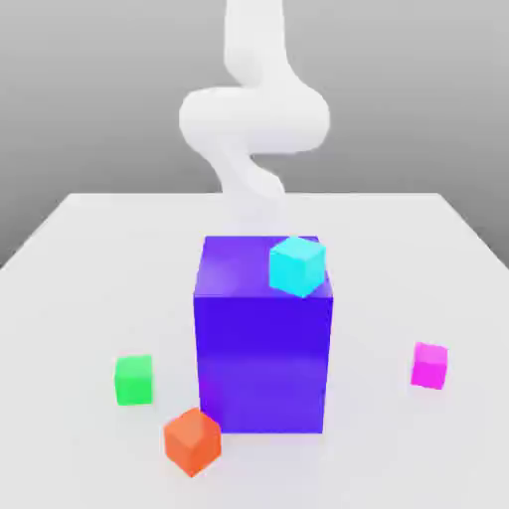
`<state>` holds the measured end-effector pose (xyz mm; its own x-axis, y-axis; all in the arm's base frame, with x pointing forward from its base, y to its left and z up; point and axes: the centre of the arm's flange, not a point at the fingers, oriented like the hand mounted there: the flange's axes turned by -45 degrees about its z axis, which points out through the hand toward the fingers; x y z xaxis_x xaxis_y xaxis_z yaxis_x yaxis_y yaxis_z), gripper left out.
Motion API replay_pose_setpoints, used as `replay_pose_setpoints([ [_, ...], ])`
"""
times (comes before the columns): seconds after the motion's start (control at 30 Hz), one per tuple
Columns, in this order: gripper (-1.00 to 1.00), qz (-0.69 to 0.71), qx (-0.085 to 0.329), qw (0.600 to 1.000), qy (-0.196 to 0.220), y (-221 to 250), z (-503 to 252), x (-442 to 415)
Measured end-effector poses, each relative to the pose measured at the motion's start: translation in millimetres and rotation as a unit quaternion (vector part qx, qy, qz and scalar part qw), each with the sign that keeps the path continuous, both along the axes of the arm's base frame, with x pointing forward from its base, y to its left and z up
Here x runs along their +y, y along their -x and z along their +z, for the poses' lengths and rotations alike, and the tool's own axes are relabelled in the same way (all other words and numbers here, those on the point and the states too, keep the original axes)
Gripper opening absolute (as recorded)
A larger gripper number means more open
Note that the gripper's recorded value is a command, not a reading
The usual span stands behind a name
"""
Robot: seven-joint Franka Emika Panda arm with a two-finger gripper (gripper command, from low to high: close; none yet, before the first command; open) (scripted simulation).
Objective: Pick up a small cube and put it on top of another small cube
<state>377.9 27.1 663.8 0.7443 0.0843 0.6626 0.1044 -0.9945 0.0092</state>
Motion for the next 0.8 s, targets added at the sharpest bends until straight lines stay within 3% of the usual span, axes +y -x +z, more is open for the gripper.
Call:
replay_pose_setpoints([
  [0.17,0.00,0.118,0.073,0.990,0.031,-38.1,-103.5,68.1],
  [0.37,0.00,0.253,0.149,0.953,0.079,-33.2,-229.2,151.1],
  [0.53,0.00,0.359,0.205,0.901,0.128,6.8,-330.7,206.2],
  [0.8,0.00,0.506,0.272,0.789,0.217,108.4,-468.2,245.4],
])
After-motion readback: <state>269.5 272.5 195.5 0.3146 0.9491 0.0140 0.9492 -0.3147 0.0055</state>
